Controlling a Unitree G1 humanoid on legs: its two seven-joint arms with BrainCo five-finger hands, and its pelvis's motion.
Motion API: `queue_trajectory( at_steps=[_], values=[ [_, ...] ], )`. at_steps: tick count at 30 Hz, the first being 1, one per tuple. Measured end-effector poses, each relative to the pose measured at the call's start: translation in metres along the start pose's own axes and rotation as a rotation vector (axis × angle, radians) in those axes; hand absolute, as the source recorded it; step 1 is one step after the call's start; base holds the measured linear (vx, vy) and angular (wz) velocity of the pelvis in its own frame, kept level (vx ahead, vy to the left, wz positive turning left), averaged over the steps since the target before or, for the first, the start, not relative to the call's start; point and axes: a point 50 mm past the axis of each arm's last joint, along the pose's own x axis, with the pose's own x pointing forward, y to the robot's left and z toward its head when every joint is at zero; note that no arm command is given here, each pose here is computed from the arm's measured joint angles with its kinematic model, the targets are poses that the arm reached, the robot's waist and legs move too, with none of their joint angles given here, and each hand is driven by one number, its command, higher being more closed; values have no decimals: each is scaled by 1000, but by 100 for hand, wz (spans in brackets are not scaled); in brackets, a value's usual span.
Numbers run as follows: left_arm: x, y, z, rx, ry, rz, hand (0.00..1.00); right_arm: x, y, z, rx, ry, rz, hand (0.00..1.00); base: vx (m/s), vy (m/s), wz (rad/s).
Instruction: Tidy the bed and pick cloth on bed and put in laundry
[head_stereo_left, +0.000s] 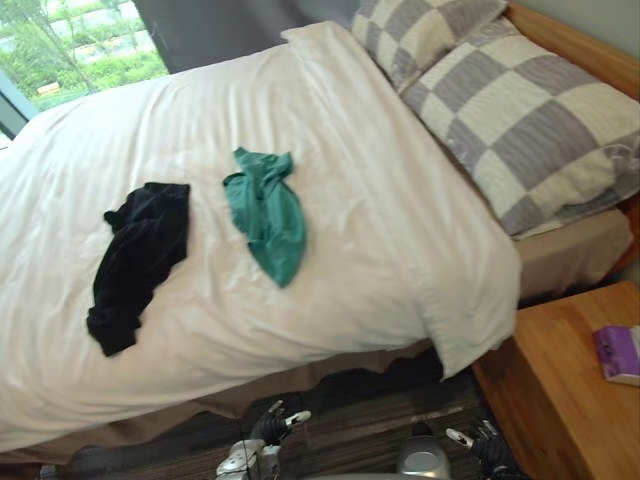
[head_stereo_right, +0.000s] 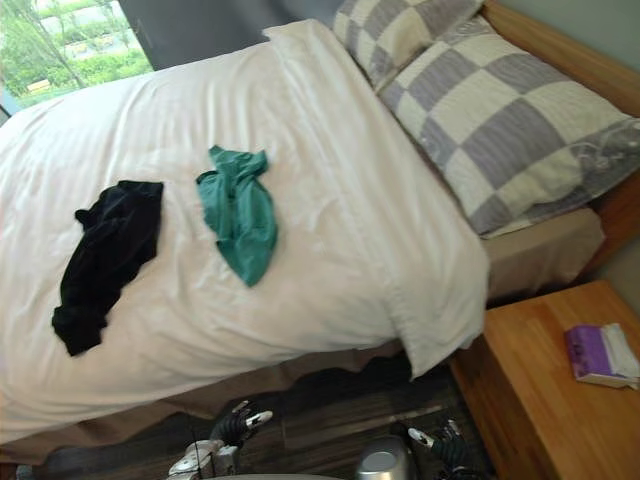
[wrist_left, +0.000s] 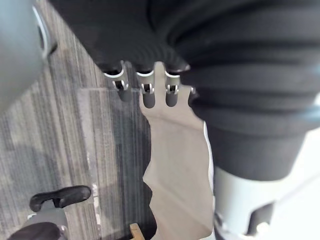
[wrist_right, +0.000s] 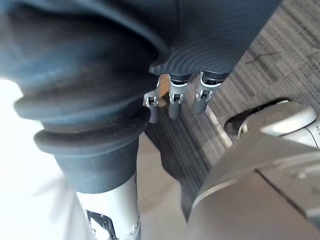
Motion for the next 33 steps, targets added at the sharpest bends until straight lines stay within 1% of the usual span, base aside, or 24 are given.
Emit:
queue_trajectory(
  at_steps=[1, 2, 3, 4, 6, 7, 8, 9, 11, 14, 19, 23, 26, 30, 33],
  values=[
    [0, -1, 1, -5, -3, -1, 0, 1, 6, 0, -7, 2, 32, 0, -227, 386, -44],
    [-1, -1, 5, -7, -18, 3, 0, 3, 13, 3, -50, -11, 97, 0, -149, 348, -30],
    [-4, 5, 3, 1, -7, 25, 0, 4, 21, 7, -100, -33, 162, 0, -112, 323, -15],
    [-4, 9, 4, 12, -3, 33, 0, 4, 27, 10, -111, -50, 192, 0, -38, 239, 14],
    [-6, 18, 6, 94, 21, 52, 0, 5, 47, 27, -155, -144, 318, 0, 3, 190, 57],
    [-5, 18, 8, 115, 25, 52, 0, 5, 52, 29, -162, -156, 343, 0, 43, 143, 117],
    [0, 12, 12, 165, 34, 35, 0, 3, 61, 30, -170, -171, 384, 0, 64, 112, 140],
    [5, 5, 15, 185, 45, 24, 0, 3, 62, 31, -170, -171, 385, 0, 40, 61, 133],
    [6, -2, 10, 184, 58, 22, 0, 5, 65, 32, -182, -163, 393, 0, 56, 41, 61],
    [0, 4, -7, 175, 107, 64, 0, 6, 71, 25, -189, -119, 398, 0, 29, -23, 8],
    [-3, 14, -10, 141, 102, 125, 0, 14, 66, 22, -195, -52, 345, 0, -52, 23, -22],
    [-5, 24, -3, 129, 43, 171, 0, 15, 48, 21, -166, -15, 277, 0, -124, 96, -22],
    [-13, 36, -8, 114, 19, 205, 0, 15, 37, 23, -147, -22, 219, 0, -127, 148, -43],
    [-16, 39, -8, 89, -25, 167, 0, 13, 18, 26, -137, -31, 162, 0, -81, 225, -45],
    [-11, 29, -4, 51, -47, 114, 0, 7, 3, 12, -141, 28, 123, 0, -72, 507, 4]
  ],
)
